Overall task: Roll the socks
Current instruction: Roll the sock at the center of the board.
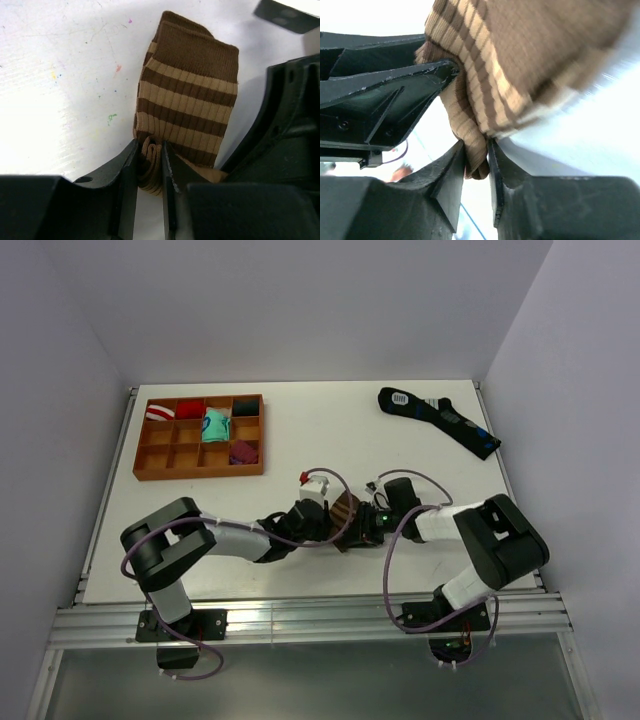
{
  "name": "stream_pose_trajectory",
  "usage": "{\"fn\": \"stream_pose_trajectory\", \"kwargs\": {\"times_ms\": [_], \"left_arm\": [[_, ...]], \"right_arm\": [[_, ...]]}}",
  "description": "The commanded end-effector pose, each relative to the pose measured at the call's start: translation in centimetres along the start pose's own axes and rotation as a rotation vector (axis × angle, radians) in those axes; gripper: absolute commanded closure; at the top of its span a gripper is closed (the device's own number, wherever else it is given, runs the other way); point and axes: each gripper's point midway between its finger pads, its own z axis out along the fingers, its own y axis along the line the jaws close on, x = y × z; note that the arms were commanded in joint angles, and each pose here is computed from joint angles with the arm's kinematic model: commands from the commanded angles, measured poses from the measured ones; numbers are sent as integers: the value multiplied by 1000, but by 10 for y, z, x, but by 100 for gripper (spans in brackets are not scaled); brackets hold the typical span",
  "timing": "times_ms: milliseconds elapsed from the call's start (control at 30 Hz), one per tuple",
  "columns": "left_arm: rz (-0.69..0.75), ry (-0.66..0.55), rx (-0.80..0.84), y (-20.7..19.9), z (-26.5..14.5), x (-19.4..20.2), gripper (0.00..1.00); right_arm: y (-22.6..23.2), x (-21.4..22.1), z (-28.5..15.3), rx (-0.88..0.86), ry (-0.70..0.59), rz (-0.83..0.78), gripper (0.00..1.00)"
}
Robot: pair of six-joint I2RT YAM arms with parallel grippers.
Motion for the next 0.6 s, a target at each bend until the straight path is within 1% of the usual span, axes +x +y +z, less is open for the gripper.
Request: {"fn": "stream_pose_trajectory", "kwargs": {"times_ms": [0, 33, 133, 233, 267, 333, 367, 500, 567], "left_arm": [[36, 216, -67, 24, -15, 52, 95], [34, 241, -74, 26, -19, 57, 95], [18, 279, -65, 24, -24, 62, 96], [7, 313, -48, 22, -31, 66, 97], [0, 329, -48, 23, -33, 69, 97], [-18, 348, -31, 21, -38, 70, 98], [-24, 357, -32, 22, -39, 71, 98], [-29, 391, -33, 24, -47, 75, 99], [-31, 398, -26, 22, -48, 74, 100]], "right_arm": [[-22, -16, -6, 141, -134, -41, 67], [-24, -18, -8, 162, -158, -45, 66], [-14, -31, -15, 165, -226, -96, 66], [0, -40, -23, 172, -294, -175, 65], [6, -47, -29, 178, -342, -216, 65], [16, -48, -31, 162, -375, -273, 65], [24, -54, -38, 159, -425, -310, 65], [48, -51, -42, 94, -497, -411, 64], [59, -43, -41, 56, -505, -455, 63]]}}
